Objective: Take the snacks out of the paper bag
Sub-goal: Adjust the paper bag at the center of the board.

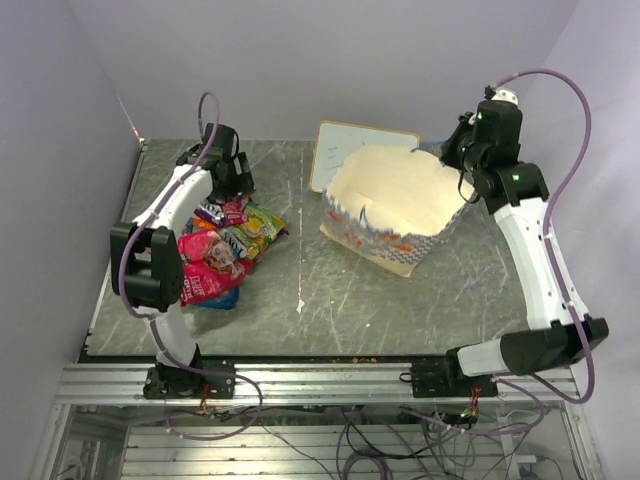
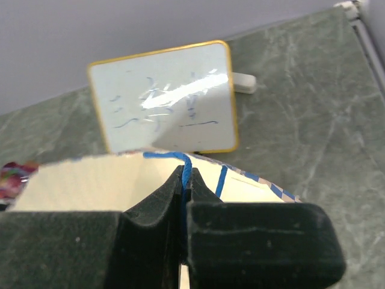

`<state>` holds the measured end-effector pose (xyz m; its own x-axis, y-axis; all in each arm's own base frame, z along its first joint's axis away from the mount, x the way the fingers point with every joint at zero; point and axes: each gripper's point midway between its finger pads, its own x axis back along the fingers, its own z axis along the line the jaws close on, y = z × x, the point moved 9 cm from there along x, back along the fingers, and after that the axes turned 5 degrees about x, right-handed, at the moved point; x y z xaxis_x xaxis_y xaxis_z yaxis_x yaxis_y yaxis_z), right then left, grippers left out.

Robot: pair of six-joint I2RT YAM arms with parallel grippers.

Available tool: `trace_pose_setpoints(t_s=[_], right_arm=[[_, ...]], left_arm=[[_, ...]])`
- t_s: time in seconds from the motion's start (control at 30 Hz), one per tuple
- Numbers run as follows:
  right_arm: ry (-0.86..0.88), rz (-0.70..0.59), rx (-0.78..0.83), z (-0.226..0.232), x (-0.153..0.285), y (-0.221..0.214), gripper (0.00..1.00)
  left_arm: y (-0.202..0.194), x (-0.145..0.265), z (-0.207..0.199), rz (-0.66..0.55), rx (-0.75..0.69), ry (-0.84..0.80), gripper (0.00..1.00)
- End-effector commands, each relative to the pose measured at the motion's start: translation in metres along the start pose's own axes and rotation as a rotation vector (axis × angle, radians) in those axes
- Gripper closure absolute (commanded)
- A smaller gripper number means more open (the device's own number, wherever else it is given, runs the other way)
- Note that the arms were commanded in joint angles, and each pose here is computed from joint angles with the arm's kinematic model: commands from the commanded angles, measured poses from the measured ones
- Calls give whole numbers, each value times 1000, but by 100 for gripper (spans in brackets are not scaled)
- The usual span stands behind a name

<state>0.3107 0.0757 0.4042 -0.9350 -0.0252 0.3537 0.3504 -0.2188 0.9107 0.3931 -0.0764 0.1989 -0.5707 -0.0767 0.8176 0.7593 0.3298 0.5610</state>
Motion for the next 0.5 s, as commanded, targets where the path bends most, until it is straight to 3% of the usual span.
trace_pose_setpoints(t_s=[0.0, 0.07, 0.3, 0.47], right_arm=[[-56, 95, 58, -24, -18, -3, 100], [-63, 91, 104, -29, -25, -3, 99], [2, 120, 190, -23, -42, 0, 82], [13, 129, 198, -20, -42, 10, 64]], left_arm=[[17, 44, -16, -54, 93, -155, 0], [19, 56, -23, -60, 94, -194, 0], [35, 98, -39, -140, 105, -326, 0], [50, 129, -45, -204, 113, -406, 0]])
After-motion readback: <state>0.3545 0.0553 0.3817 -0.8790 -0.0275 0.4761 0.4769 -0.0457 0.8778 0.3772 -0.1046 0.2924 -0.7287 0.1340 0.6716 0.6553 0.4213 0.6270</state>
